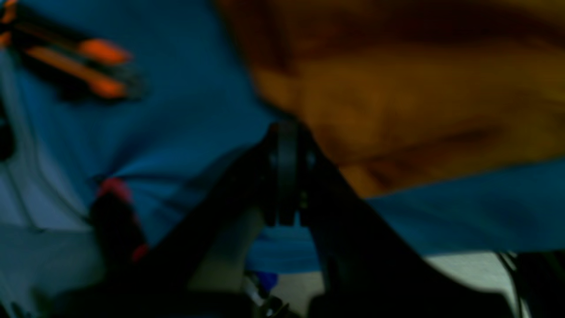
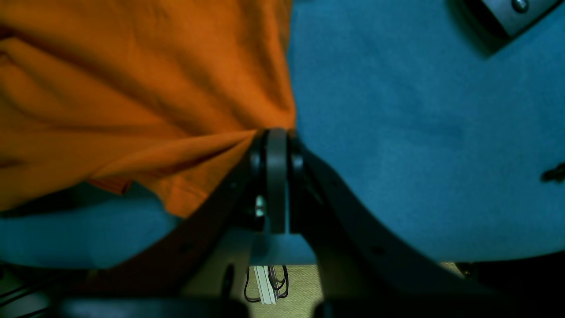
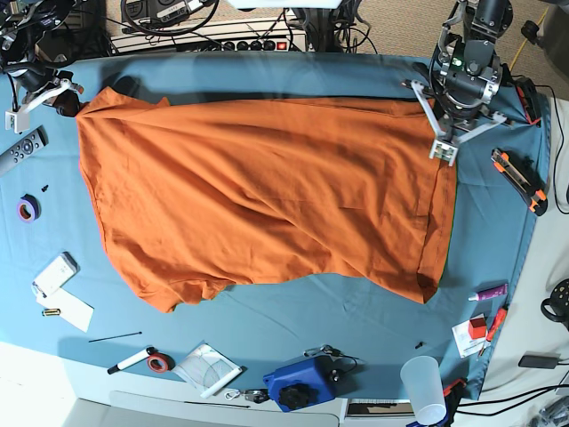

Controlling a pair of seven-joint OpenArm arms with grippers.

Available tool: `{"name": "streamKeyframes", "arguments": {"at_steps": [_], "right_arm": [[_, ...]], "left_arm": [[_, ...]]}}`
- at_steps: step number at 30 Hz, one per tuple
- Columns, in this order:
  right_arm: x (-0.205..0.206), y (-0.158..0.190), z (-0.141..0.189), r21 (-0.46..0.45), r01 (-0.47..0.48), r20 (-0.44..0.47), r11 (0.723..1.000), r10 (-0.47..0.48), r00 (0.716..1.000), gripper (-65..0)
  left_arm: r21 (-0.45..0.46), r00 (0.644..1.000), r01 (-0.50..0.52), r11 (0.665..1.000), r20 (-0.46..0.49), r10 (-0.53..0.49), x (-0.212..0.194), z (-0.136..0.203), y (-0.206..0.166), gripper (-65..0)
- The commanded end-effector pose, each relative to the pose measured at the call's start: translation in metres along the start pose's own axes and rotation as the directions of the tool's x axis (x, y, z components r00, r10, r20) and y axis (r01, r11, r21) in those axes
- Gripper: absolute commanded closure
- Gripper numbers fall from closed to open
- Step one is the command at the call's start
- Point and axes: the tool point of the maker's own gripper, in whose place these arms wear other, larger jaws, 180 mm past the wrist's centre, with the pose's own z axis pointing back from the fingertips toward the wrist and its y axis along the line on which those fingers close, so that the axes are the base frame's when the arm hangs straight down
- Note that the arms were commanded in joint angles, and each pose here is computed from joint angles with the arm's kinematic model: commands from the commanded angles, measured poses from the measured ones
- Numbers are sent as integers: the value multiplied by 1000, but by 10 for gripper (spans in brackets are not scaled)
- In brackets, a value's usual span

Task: Layout the t-shirt on the table in an organized manner, then fold the t-shirt properly
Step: 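Adjust the shirt corner with the left gripper, then release it, then open both grippers and raise them off the shirt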

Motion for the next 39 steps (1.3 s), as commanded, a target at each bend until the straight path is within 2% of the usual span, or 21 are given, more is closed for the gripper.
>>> {"name": "streamKeyframes", "arguments": {"at_steps": [1,3,5,8,13,16,18,21,23,25,26,28,31,33,36,39], "right_arm": [[13,-2,6,-11,-23,41,1000,24,999,-22],[13,-3,6,-12,-23,41,1000,24,999,-115],[14,-2,6,-8,-23,44,1000,23,999,-159],[20,6,7,33,-16,79,999,13,997,-159],[56,40,15,224,-13,248,974,-44,968,-159],[76,48,18,227,-50,304,973,-22,952,-159],[88,51,22,203,-88,332,975,16,943,-159],[101,53,36,111,-173,350,979,125,929,-158],[108,50,51,27,-212,363,977,188,913,-158],[110,47,65,-36,-237,371,971,233,899,-158],[109,45,70,-60,-243,367,968,248,897,-158],[101,34,76,-111,-234,330,966,258,908,-158],[78,12,78,-189,-206,242,960,248,938,-158],[63,5,79,-210,-189,199,959,231,952,-158],[47,2,74,-195,-155,171,968,190,967,-158],[33,0,64,-157,-98,160,983,123,979,-158]], "left_arm": [[26,1000,6,1000,28,-7,7,4,7,-19],[63,999,22,998,27,-24,7,4,14,-59],[121,999,45,992,25,-48,7,5,24,-81],[195,997,72,978,-2,-73,4,7,37,-81],[218,997,79,973,2,-81,6,9,42,-81],[221,996,74,973,21,-81,11,13,42,-81],[272,994,89,958,33,-101,16,18,51,-81],[423,989,126,897,17,-147,19,30,80,-81],[524,994,69,849,39,-105,19,40,102,-80],[586,995,37,809,57,-87,20,47,119,-72],[605,995,9,796,74,-68,21,50,127,-48],[642,994,-43,766,101,-30,21,56,145,0],[700,988,-129,702,150,32,19,70,184,0],[711,979,-195,675,184,88,13,79,211,0],[653,954,-298,696,235,187,4,84,238,0],[531,921,-385,755,277,275,-1,84,247,0]]}}
